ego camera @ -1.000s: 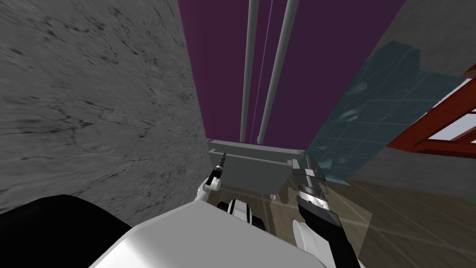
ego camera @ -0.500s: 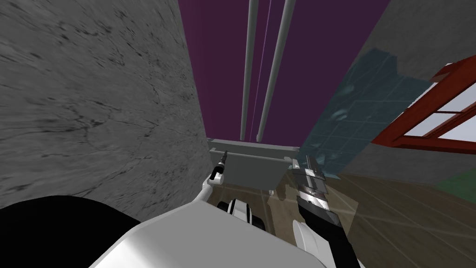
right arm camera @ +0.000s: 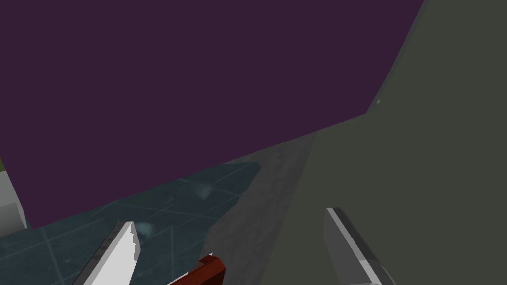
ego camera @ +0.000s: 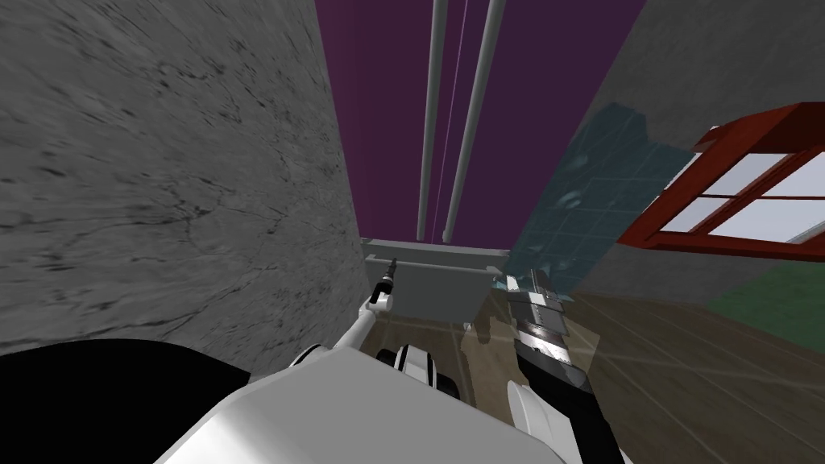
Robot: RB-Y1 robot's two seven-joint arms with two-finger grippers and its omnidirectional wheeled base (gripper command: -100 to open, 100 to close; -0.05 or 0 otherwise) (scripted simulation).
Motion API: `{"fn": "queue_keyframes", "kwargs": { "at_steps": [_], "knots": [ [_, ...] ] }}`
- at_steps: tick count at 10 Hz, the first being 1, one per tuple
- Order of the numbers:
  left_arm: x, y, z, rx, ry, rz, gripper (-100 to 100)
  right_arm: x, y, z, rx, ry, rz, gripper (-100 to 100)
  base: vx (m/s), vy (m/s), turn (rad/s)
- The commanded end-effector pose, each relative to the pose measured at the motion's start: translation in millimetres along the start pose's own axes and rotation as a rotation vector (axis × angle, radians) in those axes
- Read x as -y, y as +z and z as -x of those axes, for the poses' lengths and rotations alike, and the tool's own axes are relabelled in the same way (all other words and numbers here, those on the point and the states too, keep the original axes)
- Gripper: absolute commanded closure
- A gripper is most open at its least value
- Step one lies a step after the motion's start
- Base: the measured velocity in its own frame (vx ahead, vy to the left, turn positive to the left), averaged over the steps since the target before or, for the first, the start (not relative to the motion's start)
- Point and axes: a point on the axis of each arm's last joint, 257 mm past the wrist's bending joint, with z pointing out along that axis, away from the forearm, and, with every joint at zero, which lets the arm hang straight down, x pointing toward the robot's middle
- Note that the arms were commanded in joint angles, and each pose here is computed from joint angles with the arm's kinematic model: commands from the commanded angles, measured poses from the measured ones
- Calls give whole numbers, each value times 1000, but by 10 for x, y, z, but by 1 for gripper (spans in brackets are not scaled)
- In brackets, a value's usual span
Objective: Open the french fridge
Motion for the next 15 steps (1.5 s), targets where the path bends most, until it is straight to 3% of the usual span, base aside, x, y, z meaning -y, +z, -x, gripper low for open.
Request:
{"fn": "queue_keyframes", "kwargs": {
  "at_steps": [1,4,5,6,7,8,9,10,12,13,15],
  "knots": [
    [-9,-115,29,-11,1,-11,100,0,-1,0,0,0,0,0,75,-37,70],
    [0,-342,46,-44,1,-35,100,0,0,0,0,0,0,0,93,-51,100],
    [-44,-419,96,-37,2,-28,100,0,-1,1,0,0,0,0,83,-32,46],
    [1,-489,68,-58,-1,-44,100,0,0,0,0,0,0,0,96,-23,100],
    [-50,-577,120,-51,1,-35,100,0,-1,1,0,0,0,0,89,-27,52],
    [36,-644,101,-71,-3,-57,100,0,0,0,0,0,0,0,100,-46,120],
    [-47,-737,139,-67,0,-40,100,0,-1,1,0,0,0,0,85,-38,62],
    [70,-789,113,-87,-1,-68,100,0,0,0,0,0,0,0,77,-40,103],
    [-37,-900,152,-84,-2,-45,100,0,0,0,0,0,0,0,61,-18,27],
    [78,-957,123,-105,-8,-70,100,0,0,0,0,0,0,0,61,-42,98],
    [-18,-1064,161,-102,-5,-49,100,0,0,0,0,0,0,0,54,-24,39]
  ]
}}
